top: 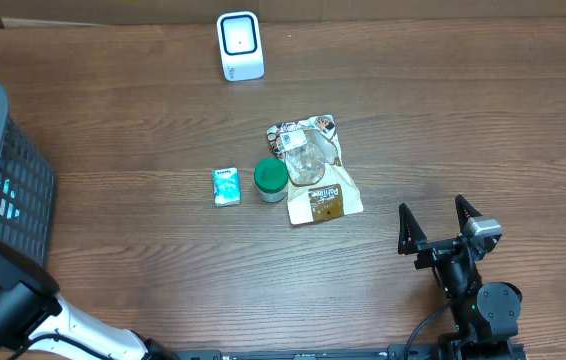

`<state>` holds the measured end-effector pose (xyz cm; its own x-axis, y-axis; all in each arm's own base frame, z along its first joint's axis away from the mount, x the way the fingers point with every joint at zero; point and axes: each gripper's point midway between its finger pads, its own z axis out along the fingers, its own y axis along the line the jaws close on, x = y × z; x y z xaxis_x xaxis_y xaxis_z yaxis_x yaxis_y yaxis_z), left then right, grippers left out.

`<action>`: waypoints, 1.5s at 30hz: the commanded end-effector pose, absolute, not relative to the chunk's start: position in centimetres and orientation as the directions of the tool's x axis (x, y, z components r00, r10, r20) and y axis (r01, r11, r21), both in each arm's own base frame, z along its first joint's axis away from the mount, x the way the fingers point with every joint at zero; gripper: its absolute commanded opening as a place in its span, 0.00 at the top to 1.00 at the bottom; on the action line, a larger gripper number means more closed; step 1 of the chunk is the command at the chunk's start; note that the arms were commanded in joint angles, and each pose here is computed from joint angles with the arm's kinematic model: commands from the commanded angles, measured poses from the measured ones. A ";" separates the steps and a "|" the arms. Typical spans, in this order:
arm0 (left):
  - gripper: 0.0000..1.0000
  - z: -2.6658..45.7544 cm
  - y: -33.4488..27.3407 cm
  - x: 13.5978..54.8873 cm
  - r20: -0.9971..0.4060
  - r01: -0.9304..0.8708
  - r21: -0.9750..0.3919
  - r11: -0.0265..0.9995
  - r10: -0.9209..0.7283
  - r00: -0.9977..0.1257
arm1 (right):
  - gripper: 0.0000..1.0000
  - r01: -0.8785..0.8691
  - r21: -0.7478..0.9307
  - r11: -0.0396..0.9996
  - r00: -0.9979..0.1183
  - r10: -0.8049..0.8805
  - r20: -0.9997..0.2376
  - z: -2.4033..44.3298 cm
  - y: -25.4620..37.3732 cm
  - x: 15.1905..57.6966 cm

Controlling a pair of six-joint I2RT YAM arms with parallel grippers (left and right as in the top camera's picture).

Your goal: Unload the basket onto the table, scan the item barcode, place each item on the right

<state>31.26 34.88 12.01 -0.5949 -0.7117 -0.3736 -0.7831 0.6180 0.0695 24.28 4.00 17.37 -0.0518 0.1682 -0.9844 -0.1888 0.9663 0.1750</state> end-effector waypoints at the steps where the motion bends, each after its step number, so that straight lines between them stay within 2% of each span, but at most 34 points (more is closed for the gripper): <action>1: 0.47 8.5 35.5 31.6 -0.316 -0.692 0.128 0.710 -0.632 -0.708 | 0.00 -0.189 0.178 0.966 -0.051 0.171 -0.984 17.1 4.0 24.3; 6: 0.48 6.2 36.6 32.6 -0.318 -0.655 0.146 0.741 -0.592 -0.741 | 0.00 -0.189 0.178 0.966 -0.051 0.171 -0.984 17.1 4.0 24.3; 15: 0.49 6.9 39.5 35.5 -0.467 -0.663 0.160 0.732 -0.536 -0.704 | 0.00 -0.189 0.178 0.966 -0.051 0.171 -0.984 17.1 4.0 24.3; 21: 0.51 3.8 39.8 35.8 -0.435 -0.642 0.167 0.748 -0.528 -0.729 | 0.00 -0.189 0.178 0.966 -0.051 0.171 -0.984 17.1 4.0 24.3; 24: 0.60 2.7 39.8 35.8 -0.423 -0.640 0.166 0.751 -0.532 -0.734 | 0.00 -0.189 0.178 0.966 -0.051 0.171 -0.984 17.1 4.0 24.3; 27: 0.87 2.6 39.8 35.8 -0.424 -0.640 0.166 0.750 -0.531 -0.733 | 0.00 -0.189 0.178 0.966 -0.051 0.171 -0.984 17.1 4.0 24.3; 28: 0.94 2.6 39.9 35.9 -0.425 -0.640 0.167 0.751 -0.531 -0.733 | 0.00 -0.189 0.178 0.966 -0.051 0.171 -0.984 17.1 4.0 24.3; 36: 0.96 3.3 38.9 35.6 -0.400 -0.648 0.159 0.745 -0.551 -0.732 | 0.00 -0.189 0.178 0.966 -0.051 0.171 -0.984 17.1 4.0 24.3; 41: 0.96 7.5 39.0 35.1 -0.474 -0.782 0.105 0.615 -0.660 -0.583 | 0.00 -0.189 0.178 0.966 -0.051 0.171 -0.984 17.1 4.0 24.3; 45: 0.96 9.5 39.1 35.2 -0.511 -0.804 0.081 0.588 -0.669 -0.540 | 0.00 -0.189 0.178 0.966 -0.051 0.171 -0.984 17.1 4.0 24.3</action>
